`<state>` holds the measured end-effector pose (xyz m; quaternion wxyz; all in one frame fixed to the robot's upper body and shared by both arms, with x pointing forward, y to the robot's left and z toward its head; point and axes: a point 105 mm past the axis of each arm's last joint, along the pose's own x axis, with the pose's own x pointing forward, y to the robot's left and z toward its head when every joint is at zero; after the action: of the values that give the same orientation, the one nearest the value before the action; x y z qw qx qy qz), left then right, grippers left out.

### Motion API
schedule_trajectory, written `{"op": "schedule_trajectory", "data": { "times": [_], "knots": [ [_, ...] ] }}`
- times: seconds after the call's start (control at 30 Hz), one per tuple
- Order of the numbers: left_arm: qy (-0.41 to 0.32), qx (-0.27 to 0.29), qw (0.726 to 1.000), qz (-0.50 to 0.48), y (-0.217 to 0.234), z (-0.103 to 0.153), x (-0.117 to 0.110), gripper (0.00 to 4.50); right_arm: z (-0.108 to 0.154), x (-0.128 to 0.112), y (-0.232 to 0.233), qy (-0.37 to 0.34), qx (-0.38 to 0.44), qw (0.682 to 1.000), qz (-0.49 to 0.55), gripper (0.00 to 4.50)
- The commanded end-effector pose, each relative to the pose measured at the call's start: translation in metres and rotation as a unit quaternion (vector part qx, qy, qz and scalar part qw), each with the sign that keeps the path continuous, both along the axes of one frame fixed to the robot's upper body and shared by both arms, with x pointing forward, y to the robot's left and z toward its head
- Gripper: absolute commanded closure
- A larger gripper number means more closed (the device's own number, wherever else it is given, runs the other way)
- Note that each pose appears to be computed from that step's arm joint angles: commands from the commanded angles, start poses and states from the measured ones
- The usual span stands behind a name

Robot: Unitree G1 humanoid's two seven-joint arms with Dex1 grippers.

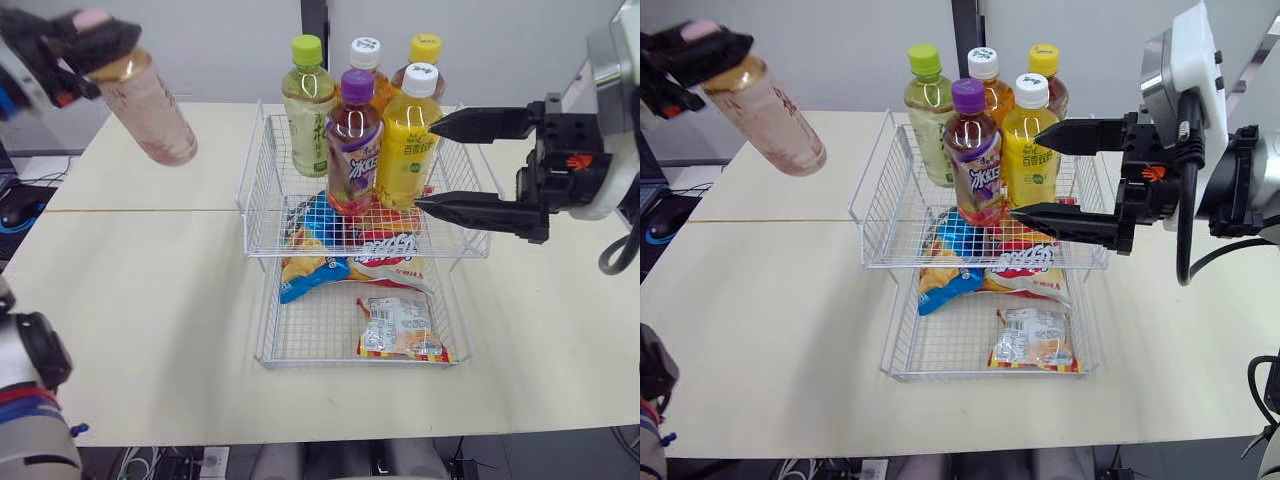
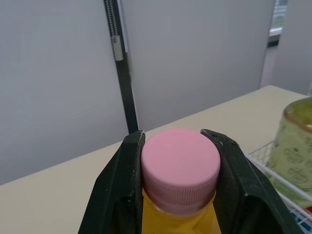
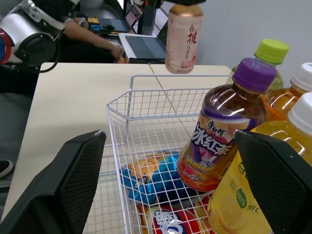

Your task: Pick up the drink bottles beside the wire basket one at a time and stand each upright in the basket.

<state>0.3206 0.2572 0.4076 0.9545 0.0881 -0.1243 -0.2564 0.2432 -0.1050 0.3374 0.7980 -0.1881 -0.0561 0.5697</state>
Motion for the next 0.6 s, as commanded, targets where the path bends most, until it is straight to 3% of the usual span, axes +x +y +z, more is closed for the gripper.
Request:
{"op": "schedule_trajectory", "data": {
  "times": [0.03,0.13,0.6],
  "knots": [
    [-0.041,-0.005,0.997,-0.067,-0.016,0.038,-0.028,3.1,0.013,-0.001,-0.001,-0.034,0.008,0.999,0.001,0.0],
    [-0.032,-0.018,0.992,-0.12,-0.032,0.044,-0.035,3.1,0.011,-0.002,0.0,-0.035,0.009,0.999,0.008,0.0],
    [-0.01,0.037,0.956,-0.291,-0.103,0.058,-0.046,3.1,0.005,-0.007,-0.015,-0.03,0.0,0.999,-0.017,0.0]
  ]
}}
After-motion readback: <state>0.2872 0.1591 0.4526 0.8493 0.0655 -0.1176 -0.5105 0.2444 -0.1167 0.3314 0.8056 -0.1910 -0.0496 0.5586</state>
